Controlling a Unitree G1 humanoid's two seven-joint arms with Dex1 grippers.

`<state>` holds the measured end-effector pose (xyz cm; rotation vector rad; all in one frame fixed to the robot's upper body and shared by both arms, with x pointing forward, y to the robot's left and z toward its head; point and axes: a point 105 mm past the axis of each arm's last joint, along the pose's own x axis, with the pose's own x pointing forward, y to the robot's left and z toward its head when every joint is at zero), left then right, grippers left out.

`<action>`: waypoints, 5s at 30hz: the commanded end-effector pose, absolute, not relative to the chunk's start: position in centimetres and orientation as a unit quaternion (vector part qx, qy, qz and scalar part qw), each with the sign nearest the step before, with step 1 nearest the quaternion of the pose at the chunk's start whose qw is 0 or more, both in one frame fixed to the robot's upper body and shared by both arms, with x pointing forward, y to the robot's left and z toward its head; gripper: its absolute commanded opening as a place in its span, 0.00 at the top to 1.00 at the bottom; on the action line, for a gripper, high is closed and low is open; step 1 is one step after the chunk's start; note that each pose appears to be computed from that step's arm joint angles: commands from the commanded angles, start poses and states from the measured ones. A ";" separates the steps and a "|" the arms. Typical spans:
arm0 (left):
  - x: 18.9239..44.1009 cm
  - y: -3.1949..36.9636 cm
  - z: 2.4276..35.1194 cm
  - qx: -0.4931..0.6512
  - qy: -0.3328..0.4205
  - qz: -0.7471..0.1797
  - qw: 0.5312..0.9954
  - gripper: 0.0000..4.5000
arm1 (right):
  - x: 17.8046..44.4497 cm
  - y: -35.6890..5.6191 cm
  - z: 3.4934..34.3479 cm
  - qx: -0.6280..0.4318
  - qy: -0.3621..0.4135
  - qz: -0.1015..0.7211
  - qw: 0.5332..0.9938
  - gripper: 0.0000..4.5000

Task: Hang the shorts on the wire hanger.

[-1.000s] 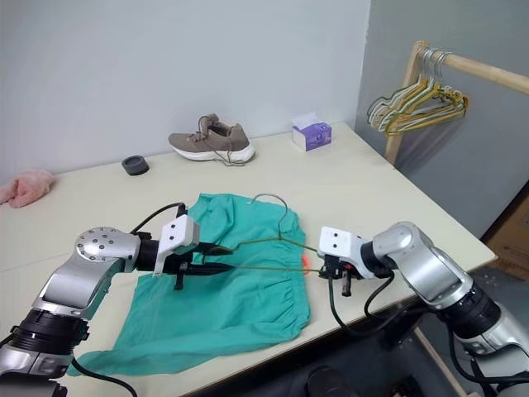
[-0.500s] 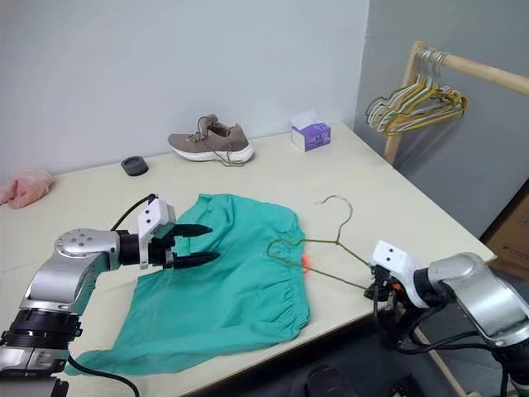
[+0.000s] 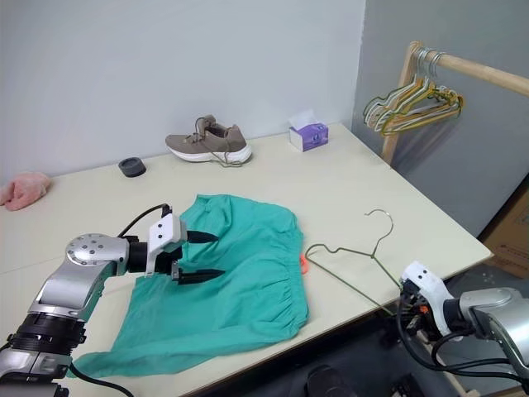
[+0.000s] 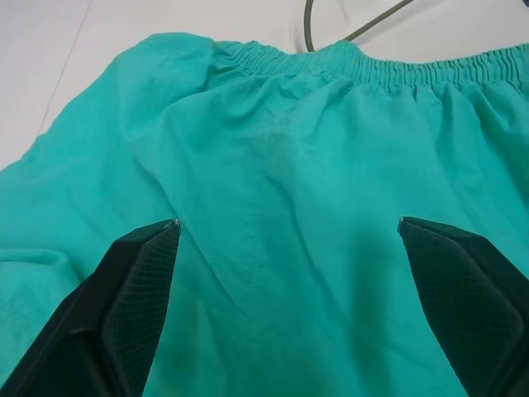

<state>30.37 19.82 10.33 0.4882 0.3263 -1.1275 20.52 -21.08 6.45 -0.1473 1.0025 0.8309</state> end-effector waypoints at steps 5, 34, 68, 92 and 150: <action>30.9 19.9 11.7 0.249 0.128 -0.514 0.811 0.01 | 20.8 -19.4 9.1 -0.104 0.421 0.437 0.788 1.00; 31.4 20.5 11.1 0.281 0.111 -0.478 0.825 0.01 | 21.8 -16.0 8.3 0.145 0.498 0.428 0.740 1.00; 32.8 23.9 11.9 0.169 0.105 -0.380 0.903 0.01 | 21.2 -15.3 9.3 0.180 0.507 0.434 0.723 1.00; 32.9 23.7 12.4 0.128 0.107 -0.377 0.911 0.01 | 27.5 -16.5 7.7 0.173 0.502 0.333 0.779 1.00; 33.7 20.7 21.5 0.223 -0.013 -0.430 0.875 0.01 | 30.3 -7.0 12.6 -0.198 0.257 0.515 0.794 1.00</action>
